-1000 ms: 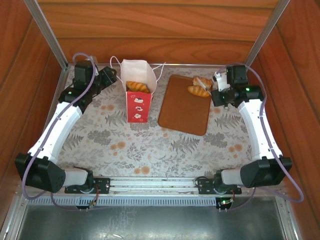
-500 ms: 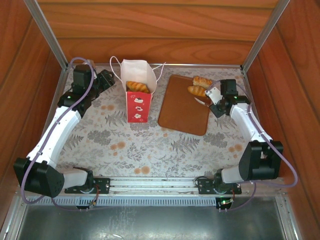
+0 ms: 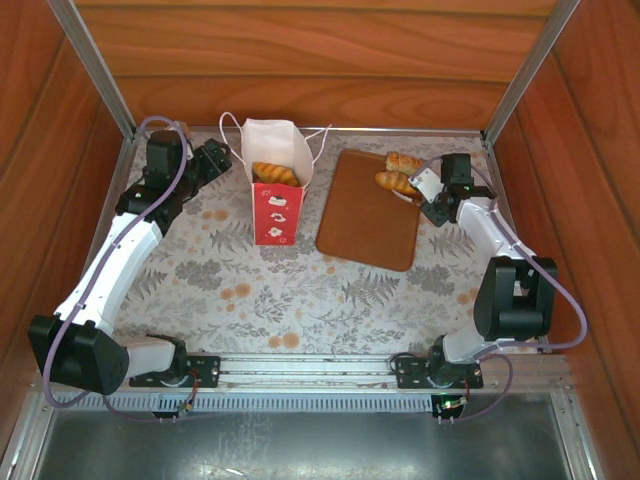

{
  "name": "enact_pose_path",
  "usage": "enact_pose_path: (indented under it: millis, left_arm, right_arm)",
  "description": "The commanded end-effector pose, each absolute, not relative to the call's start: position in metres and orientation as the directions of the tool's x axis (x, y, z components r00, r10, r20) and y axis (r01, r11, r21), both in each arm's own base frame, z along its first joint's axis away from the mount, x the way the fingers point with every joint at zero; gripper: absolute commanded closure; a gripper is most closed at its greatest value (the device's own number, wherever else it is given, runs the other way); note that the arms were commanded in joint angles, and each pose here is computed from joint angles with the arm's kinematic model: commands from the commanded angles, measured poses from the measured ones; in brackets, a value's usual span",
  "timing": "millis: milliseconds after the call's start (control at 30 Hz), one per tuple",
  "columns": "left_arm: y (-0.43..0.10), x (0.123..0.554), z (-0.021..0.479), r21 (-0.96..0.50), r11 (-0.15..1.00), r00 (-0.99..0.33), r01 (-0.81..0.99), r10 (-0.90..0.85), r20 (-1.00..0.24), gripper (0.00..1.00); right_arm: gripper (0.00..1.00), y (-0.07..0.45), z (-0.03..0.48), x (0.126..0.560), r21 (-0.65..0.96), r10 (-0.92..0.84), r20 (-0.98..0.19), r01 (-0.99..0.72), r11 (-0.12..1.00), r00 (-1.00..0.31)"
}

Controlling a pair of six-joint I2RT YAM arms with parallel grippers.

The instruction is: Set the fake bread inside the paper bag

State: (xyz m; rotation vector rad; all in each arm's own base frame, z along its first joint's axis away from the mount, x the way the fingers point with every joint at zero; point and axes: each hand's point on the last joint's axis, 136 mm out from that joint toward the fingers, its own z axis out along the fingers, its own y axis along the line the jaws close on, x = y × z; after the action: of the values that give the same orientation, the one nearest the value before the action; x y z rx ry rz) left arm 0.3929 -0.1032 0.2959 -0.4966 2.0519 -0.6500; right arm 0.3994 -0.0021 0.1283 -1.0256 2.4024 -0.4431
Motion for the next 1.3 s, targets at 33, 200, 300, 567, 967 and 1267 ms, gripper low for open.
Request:
enact_pose_path:
  millis: [33,200,300,567,967,1267]
  left_arm:
    - [-0.099,0.397,0.299,-0.621,0.778,-0.503,-0.094,-0.576,-0.645,0.17]
    - [-0.095,0.399,0.296,-0.618,0.779,-0.499,-0.107,-0.580,-0.644,0.17]
    - [-0.094,0.401,0.296,-0.617,0.779,-0.494,-0.114,-0.583,-0.644,0.17]
    - [-0.092,0.406,0.294,-0.615,0.778,-0.496,-0.125,-0.586,-0.641,0.17]
    - [-0.090,0.406,0.290,-0.614,0.778,-0.499,-0.132,-0.587,-0.637,0.17]
    - [-0.089,0.398,0.298,-0.622,0.773,-0.486,-0.123,-0.593,-0.642,0.17]
  right_arm:
    - [0.44,0.002,0.138,0.418,-0.473,-0.747,-0.345,-0.582,0.662,-0.568]
    - [0.45,0.002,0.128,0.424,-0.452,-0.745,-0.328,-0.597,0.663,-0.580]
    - [0.45,0.003,0.126,0.425,-0.443,-0.744,-0.330,-0.601,0.665,-0.581]
    - [0.46,0.003,0.105,0.429,-0.408,-0.747,-0.294,-0.629,0.662,-0.596]
    - [0.49,0.000,0.100,0.432,-0.418,-0.778,-0.243,-0.661,0.623,-0.580]
    - [0.56,0.009,0.104,0.423,-0.436,-0.804,-0.195,-0.684,0.585,-0.562]
